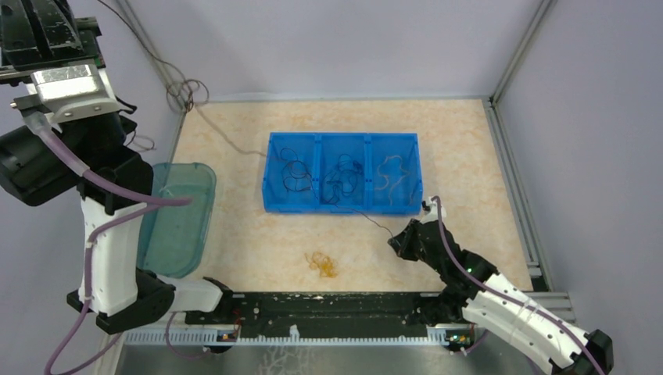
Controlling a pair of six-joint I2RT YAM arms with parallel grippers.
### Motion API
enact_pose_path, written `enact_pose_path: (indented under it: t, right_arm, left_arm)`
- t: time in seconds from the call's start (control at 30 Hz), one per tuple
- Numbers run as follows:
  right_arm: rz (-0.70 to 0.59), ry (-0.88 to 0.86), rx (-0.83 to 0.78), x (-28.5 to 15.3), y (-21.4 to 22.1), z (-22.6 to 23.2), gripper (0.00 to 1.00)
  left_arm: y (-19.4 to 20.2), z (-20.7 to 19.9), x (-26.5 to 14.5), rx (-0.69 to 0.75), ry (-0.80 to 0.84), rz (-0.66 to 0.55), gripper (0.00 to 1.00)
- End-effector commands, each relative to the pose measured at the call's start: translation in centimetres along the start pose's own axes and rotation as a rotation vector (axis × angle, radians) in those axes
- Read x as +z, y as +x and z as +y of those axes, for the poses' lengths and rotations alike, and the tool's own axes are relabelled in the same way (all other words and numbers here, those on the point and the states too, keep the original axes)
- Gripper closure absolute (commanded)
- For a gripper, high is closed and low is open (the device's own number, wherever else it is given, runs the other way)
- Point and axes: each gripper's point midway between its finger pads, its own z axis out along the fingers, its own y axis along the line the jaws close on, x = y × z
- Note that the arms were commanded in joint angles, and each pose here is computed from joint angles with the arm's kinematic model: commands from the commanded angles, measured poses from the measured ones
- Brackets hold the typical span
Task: Untangle the cables
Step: Untie the cable.
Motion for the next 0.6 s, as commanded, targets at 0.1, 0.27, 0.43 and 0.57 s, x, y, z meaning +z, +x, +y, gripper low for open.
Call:
enact_pose_path:
  t: [0.1, 0.27, 0.43, 0.57]
  right_arm:
    - [-0.048, 0.011, 0.024, -0.5, -0.8, -0.5, 1.00]
    - [-0.054, 0.067, 0.064, -0.6, -0.5, -1.8, 1.00]
    - [-0.014, -0.171, -0.040, -0.6, -0.4, 2.8, 0.59]
    - [0.006, -0.426, -0.156, -2.1, -1.0, 8.0, 0.42]
  left_arm:
    - [0.3, -1.2, 0.0, 0.012, 0.074, 0.019, 1.00]
    - [0.8, -2.1, -0.2, 0.040, 0.091, 0.022, 1.00]
    - [0.8, -8.4, -2.8, -0.144, 0.426, 0.060, 1.00]
    - [-1.2, -15.0, -9.1, -0.412, 0.729, 0.030, 1.00]
